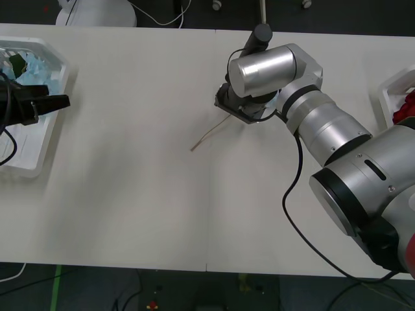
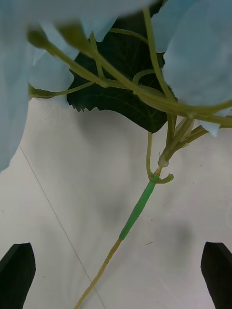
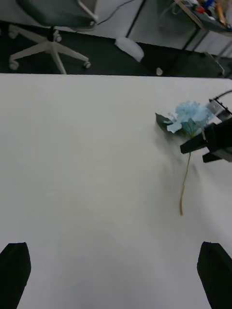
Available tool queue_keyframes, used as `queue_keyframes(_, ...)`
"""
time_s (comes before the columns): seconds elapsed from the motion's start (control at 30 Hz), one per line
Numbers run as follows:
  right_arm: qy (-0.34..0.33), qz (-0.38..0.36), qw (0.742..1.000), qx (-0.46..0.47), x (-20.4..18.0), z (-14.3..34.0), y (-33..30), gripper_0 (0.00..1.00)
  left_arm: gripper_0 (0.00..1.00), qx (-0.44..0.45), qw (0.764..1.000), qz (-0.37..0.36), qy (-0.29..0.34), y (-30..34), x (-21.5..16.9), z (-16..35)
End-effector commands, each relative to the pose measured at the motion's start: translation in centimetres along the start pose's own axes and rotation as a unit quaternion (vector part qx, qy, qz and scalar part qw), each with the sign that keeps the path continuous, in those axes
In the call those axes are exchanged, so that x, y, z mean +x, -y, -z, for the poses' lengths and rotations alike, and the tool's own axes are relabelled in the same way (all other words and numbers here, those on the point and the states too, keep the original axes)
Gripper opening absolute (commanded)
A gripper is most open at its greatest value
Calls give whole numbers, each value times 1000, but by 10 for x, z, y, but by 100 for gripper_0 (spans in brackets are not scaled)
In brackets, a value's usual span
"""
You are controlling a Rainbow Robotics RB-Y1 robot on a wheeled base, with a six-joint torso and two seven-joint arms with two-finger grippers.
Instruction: Put the red flowers into the right box and the blue flowers into the left box
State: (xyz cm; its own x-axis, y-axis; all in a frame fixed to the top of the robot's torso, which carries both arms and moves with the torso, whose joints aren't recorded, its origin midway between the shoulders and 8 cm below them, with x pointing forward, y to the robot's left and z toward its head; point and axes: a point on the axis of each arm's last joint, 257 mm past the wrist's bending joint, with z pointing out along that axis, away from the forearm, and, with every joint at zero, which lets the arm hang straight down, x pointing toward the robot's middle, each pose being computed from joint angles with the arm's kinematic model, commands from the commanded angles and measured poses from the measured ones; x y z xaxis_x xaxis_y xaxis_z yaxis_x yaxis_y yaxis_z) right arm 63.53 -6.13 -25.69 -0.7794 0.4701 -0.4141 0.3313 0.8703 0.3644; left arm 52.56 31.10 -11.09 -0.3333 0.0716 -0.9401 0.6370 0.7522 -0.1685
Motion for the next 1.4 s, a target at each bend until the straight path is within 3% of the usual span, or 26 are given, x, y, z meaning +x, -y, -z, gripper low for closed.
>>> queue_keyframes(0.03,23,10,1000,-13,-5,13,-35,100,100,63,998,-25,-1,46,6,-20)
queue_keyframes(0.33,34,14,999,-15,1,-1,-34,99,100,138,988,-23,62,107,28,-54)
queue_keyframes(0.4,35,16,999,-15,2,-1,-34,94,100,139,987,-17,73,113,30,-61)
queue_keyframes(0.53,37,19,999,-12,0,-1,-33,68,100,140,987,0,81,120,32,-72)
queue_keyframes(0.7,40,23,999,-5,-1,-1,-30,7,100,142,987,0,78,132,36,-84)
queue_keyframes(0.73,42,25,999,-5,-1,-1,-30,0,100,141,987,1,76,133,38,-85)
queue_keyframes(1.13,44,30,999,4,-4,-3,-21,0,100,138,987,4,76,134,40,-88)
queue_keyframes(1.4,41,46,995,-80,-53,44,-52,0,100,139,987,8,81,134,36,-88)
